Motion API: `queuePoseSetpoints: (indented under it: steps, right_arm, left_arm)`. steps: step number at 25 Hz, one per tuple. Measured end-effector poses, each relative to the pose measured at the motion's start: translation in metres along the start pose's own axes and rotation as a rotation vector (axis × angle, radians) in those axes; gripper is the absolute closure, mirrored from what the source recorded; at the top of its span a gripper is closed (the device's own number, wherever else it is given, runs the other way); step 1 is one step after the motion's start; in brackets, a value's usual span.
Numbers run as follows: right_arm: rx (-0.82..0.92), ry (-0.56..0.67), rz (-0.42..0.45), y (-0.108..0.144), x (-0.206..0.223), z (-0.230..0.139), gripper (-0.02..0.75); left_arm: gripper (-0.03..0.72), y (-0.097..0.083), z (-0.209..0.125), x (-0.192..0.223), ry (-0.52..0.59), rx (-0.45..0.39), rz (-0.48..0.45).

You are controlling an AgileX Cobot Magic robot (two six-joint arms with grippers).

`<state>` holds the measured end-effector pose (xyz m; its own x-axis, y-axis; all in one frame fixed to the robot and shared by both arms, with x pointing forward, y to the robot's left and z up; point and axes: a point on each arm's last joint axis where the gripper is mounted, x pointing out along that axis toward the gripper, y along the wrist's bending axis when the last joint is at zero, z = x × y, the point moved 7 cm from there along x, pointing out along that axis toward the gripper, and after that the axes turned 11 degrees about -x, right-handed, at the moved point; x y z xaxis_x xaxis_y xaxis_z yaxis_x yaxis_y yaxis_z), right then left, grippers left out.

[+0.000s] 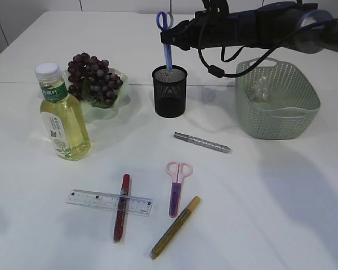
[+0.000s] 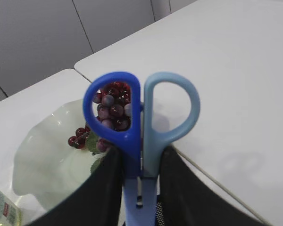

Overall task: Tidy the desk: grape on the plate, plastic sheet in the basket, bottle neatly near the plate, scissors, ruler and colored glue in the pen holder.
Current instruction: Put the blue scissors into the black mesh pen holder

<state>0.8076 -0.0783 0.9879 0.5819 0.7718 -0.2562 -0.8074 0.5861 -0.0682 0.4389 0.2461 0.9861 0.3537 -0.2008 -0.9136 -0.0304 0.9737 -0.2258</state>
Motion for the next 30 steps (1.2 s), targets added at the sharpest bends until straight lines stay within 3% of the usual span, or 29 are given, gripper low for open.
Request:
queuePoseSetpoints:
  steps: [11,18,22,25,30]
  right_arm:
    - [-0.064,0.021,-0.024,-0.004,0.011,-0.021,0.510]
    - [-0.056,0.027,-0.022,-0.004,0.013,-0.027,0.344]
    - [0.012,0.032,-0.022,-0.004,0.013,-0.027,0.318]
    - [0.069,0.092,-0.028,-0.003,0.006,-0.022,0.318]
    - [0.164,0.340,-0.086,0.008,-0.033,0.002,0.318]
  left_arm:
    - [0.263,0.000,0.000,0.000,0.000,0.000,0.000]
    - [0.264,0.000,0.000,0.000,0.000,0.000,0.000]
    - [0.264,0.000,0.000,0.000,0.000,0.000,-0.001]
    - [0.264,0.000,0.000,0.000,0.000,-0.001,-0.002]
    - [0.265,-0.001,0.000,0.000,0.001,-0.003,-0.004]
